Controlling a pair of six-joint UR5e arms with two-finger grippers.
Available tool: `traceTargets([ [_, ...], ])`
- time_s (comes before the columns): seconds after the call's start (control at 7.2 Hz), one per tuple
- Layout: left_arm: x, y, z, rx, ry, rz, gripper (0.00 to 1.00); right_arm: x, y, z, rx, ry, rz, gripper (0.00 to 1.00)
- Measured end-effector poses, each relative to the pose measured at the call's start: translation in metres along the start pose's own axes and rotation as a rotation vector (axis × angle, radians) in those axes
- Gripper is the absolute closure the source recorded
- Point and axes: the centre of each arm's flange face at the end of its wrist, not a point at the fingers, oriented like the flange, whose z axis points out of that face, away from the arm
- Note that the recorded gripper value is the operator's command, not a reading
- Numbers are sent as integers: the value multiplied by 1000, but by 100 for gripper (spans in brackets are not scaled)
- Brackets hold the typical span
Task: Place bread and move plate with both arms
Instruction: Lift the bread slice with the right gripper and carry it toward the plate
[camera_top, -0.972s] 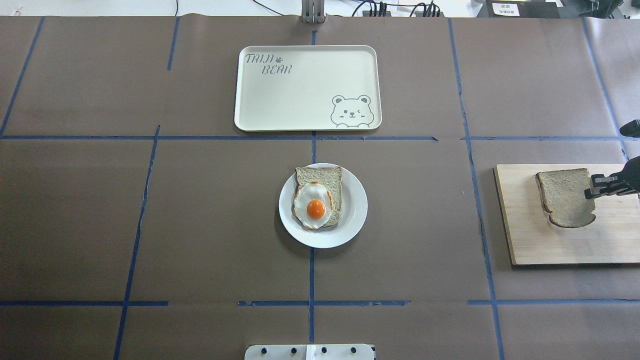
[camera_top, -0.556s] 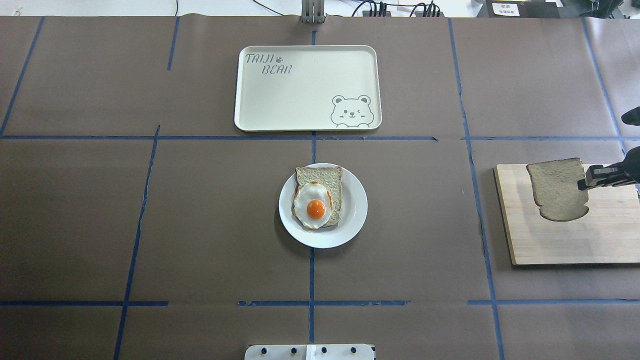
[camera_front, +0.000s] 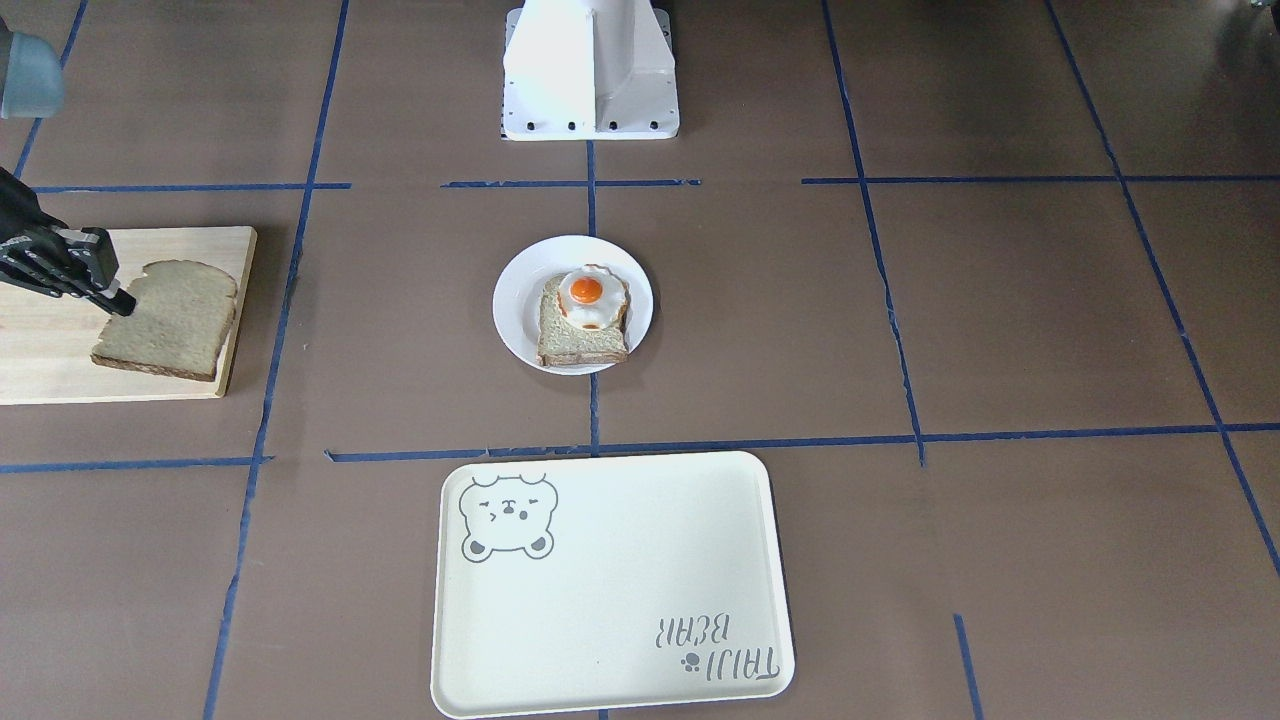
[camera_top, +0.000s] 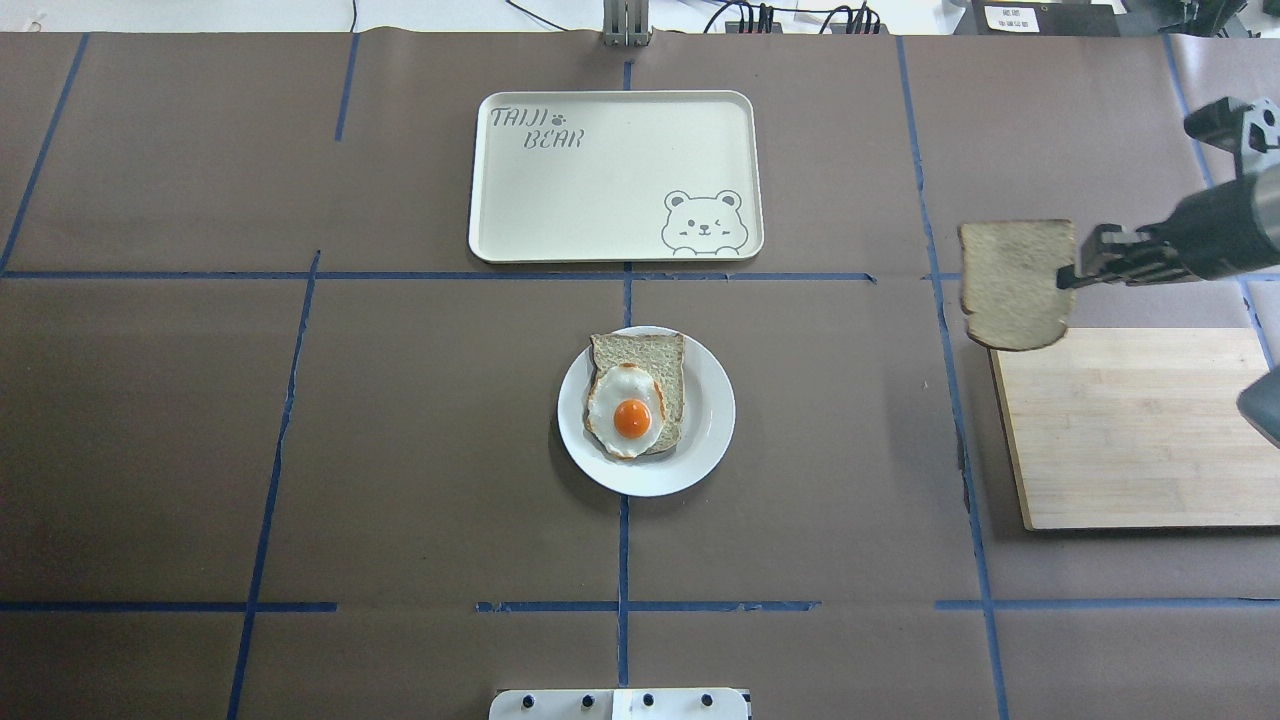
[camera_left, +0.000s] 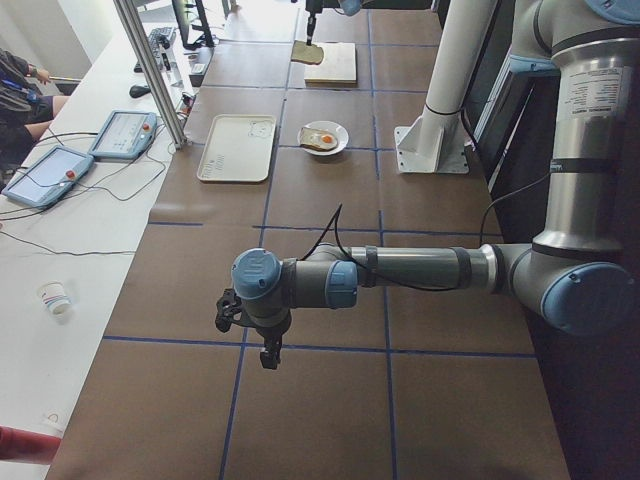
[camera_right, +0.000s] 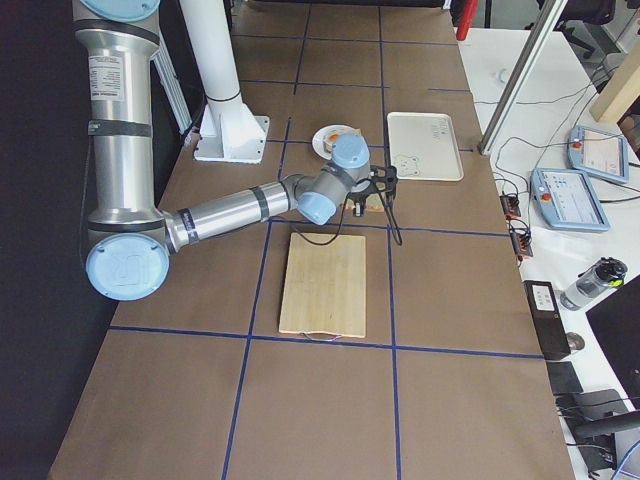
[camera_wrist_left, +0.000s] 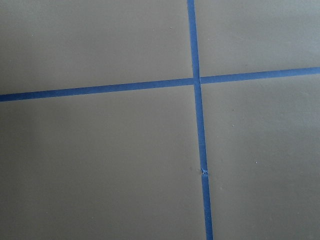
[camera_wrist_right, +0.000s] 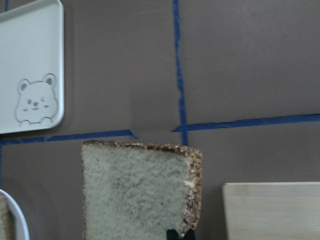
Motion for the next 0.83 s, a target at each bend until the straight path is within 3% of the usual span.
traceTargets([
  [0.42,0,0,1,-2,1,-22,0,-167,30,61,0,-130,68,100],
  [0.83,-3,1,4,-8,3,-29,0,-263,122,148,71,-157,40,100],
])
